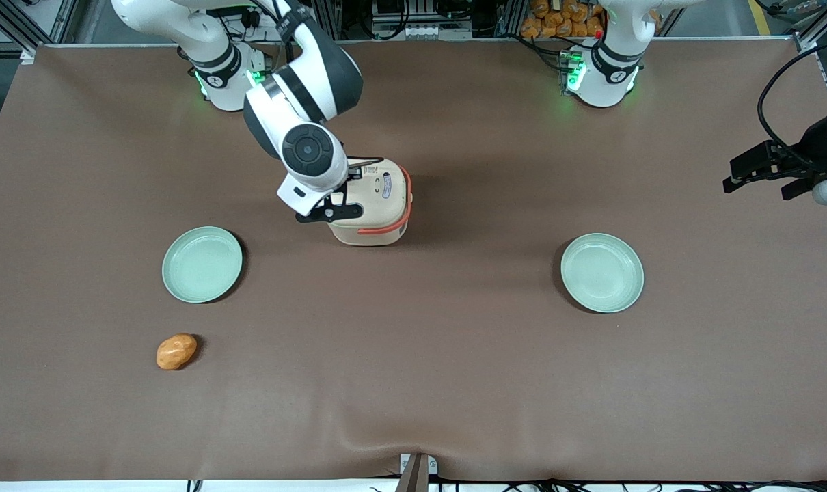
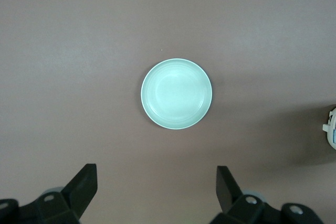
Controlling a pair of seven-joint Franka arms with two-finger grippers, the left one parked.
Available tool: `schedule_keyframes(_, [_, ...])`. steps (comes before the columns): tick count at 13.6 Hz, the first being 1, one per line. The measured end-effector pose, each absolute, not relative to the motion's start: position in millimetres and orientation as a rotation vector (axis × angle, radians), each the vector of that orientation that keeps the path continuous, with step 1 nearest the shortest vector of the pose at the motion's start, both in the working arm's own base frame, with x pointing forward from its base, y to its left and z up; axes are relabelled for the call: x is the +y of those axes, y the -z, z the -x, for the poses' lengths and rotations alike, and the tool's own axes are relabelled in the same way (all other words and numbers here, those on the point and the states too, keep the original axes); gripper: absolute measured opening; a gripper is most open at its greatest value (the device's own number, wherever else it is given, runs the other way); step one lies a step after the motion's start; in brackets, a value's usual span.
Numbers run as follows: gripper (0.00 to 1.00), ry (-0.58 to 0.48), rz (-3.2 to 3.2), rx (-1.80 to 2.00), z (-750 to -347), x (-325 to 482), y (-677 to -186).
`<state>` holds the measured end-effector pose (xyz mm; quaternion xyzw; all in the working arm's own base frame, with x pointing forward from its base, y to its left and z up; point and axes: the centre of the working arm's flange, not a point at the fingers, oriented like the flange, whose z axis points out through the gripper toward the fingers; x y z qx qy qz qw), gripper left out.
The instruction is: Press rice cooker button with right arm
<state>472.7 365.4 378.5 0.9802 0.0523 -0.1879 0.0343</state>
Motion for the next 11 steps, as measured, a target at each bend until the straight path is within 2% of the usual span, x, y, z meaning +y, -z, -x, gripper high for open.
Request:
schedule_keyframes(5, [0.01,0.506,-3.079,0.079,-486,336,-461])
schedule_keyframes(9, [0.01,0.461,-3.148,-0.020,-528,247,-494])
schedule_keyframes(11, [0.17,0.435,-3.188,-0.039,-553,183,-500])
